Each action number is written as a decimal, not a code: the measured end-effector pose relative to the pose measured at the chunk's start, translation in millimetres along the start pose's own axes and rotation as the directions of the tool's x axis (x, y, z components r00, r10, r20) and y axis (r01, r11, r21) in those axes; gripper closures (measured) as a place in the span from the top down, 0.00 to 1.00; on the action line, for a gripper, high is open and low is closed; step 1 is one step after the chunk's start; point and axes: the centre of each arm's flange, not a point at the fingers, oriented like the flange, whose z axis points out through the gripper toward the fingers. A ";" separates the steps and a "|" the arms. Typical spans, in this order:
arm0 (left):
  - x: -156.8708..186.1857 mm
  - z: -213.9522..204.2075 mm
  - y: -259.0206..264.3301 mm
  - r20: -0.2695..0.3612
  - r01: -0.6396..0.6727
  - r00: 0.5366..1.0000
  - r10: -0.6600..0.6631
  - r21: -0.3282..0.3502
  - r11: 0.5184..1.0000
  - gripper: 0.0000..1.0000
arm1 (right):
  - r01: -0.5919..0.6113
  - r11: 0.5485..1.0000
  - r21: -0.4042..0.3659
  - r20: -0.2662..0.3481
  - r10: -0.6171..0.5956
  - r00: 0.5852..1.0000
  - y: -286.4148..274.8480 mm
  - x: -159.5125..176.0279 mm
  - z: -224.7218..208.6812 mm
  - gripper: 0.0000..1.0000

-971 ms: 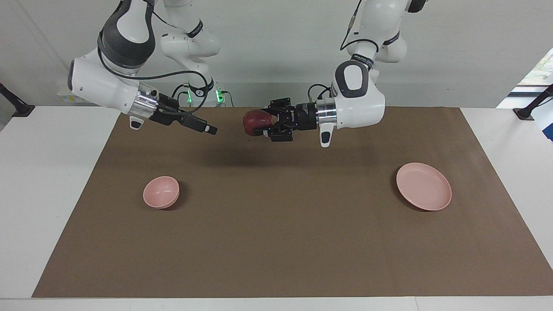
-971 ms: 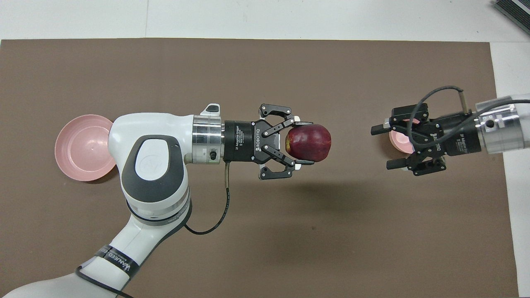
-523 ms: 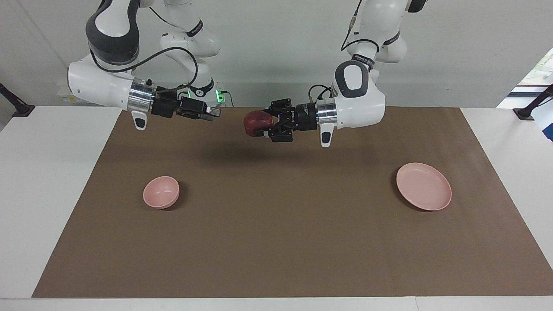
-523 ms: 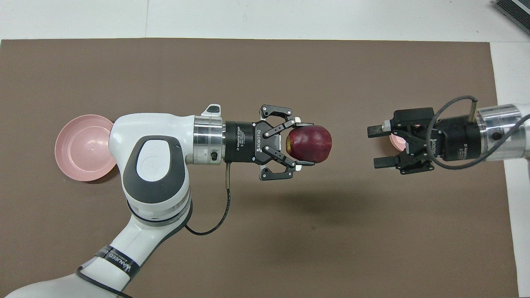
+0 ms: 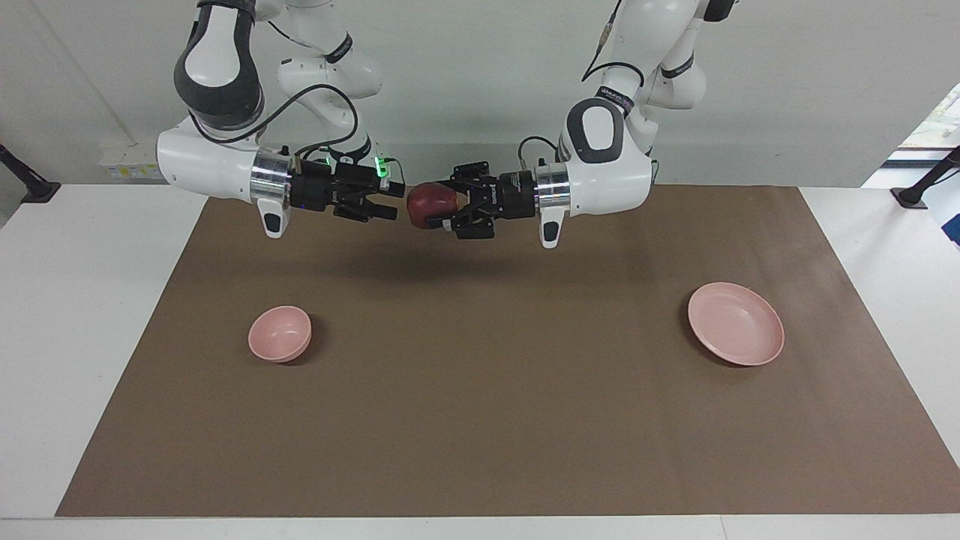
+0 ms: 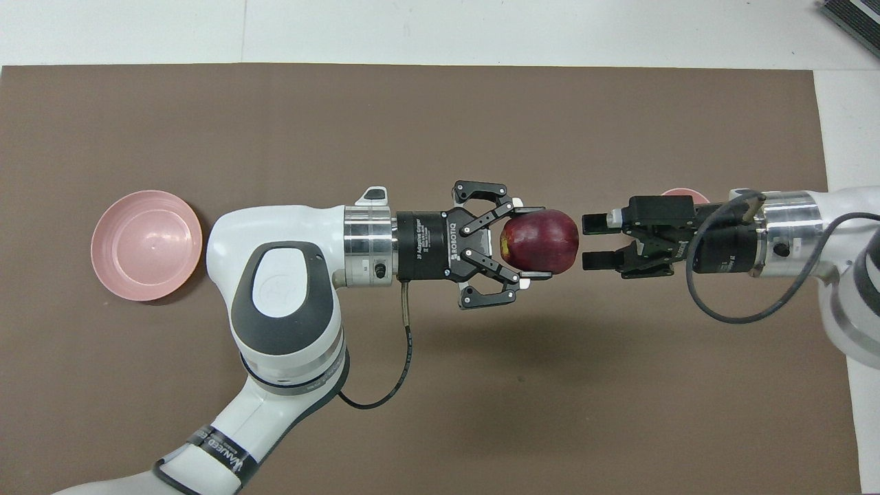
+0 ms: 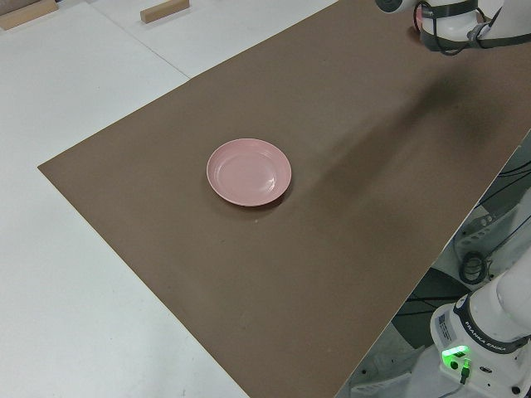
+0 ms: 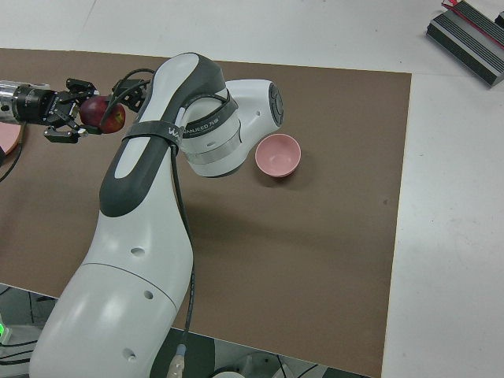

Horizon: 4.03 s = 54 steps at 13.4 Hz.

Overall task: Move apple from plate to bowl
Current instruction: 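Bring the apple toward the right gripper and close the right gripper on it, then open the left gripper and pull it back while the right gripper holds the apple, then move the apple over the bowl with the right gripper while the left gripper retracts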

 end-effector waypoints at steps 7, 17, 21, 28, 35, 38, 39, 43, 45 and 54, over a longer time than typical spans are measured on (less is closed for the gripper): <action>-5.4 27.2 -21.5 0.034 0.048 0.998 -0.047 -0.024 0.999 0.74 | 0.015 1.000 0.007 -0.003 -0.015 1.000 0.9 -1.4 5.6 1.00; -9.5 37.2 -29.2 0.016 0.044 0.999 -0.044 -0.058 0.997 0.74 | 0.020 1.000 -0.001 0.056 -0.020 0.998 7.6 -12.6 3.5 1.00; -9.3 37.1 -29.1 0.015 0.045 0.999 -0.044 -0.061 0.997 0.74 | 0.019 1.000 -0.005 0.061 -0.019 0.998 8.9 -13.2 0.4 1.00; -7.4 36.7 -29.0 0.011 0.052 0.999 -0.051 -0.063 0.997 0.74 | 0.006 1.000 -0.014 0.060 -0.005 0.998 8.8 -13.5 -0.8 0.82; -14.8 10.8 -7.5 -0.079 -0.092 0.993 0.086 -0.075 0.993 1.00 | 0.007 0.980 -0.199 0.025 -0.002 1.000 28.6 -2.7 -31.9 0.78; -9.5 -19.1 14.5 -0.218 -0.213 0.956 0.198 -0.051 0.976 1.00 | 0.011 0.931 -0.364 -0.028 -0.022 0.999 45.0 6.8 -52.6 0.78; -7.5 -27.4 20.2 -0.273 -0.260 0.931 0.243 -0.029 0.965 1.00 | 0.014 0.905 -0.425 -0.044 -0.036 0.998 50.4 11.0 -57.3 0.78; -0.9 -70.6 46.6 -0.511 -0.443 0.741 0.436 0.116 0.889 1.00 | -0.003 0.789 -0.614 -0.097 -0.072 0.993 65.2 23.7 -75.1 0.78; 1.6 -89.2 56.1 -0.587 -0.487 0.635 0.503 0.202 0.850 1.00 | -0.030 0.718 -0.695 -0.127 -0.082 0.989 68.7 28.8 -82.9 0.78; -6.8 -182.3 87.4 -0.575 -0.528 0.224 0.787 0.608 0.594 1.00 | 0.081 0.290 -0.954 -0.012 -0.304 0.952 81.1 59.6 -100.7 0.78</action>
